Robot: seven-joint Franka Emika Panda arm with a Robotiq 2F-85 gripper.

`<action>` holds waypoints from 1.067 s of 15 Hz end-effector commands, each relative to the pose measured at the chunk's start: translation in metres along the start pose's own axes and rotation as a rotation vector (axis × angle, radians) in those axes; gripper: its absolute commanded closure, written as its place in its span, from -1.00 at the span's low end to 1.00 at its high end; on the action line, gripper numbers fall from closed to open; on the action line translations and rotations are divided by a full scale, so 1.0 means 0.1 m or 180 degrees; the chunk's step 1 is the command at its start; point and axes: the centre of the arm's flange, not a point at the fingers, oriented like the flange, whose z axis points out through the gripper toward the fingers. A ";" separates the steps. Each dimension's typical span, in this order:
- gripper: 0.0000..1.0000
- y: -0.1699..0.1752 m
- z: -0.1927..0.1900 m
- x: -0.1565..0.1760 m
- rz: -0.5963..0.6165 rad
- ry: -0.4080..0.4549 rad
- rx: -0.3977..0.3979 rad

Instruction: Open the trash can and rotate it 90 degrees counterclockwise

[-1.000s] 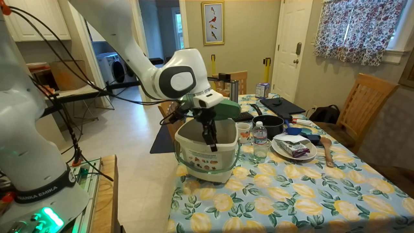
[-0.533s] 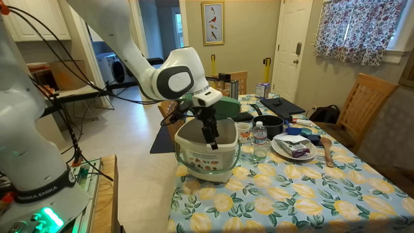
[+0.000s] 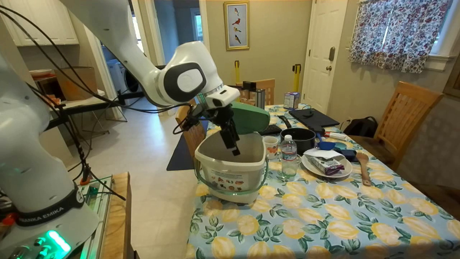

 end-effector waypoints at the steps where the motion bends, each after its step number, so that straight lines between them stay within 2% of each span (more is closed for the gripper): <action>1: -1.00 0.01 -0.27 -0.03 -0.0064 0.0152 0.0056; 6: -1.00 -0.04 -0.54 0.03 -0.0143 0.0329 0.0094; 16: -1.00 -0.24 -0.73 0.19 -0.0396 0.0554 0.0218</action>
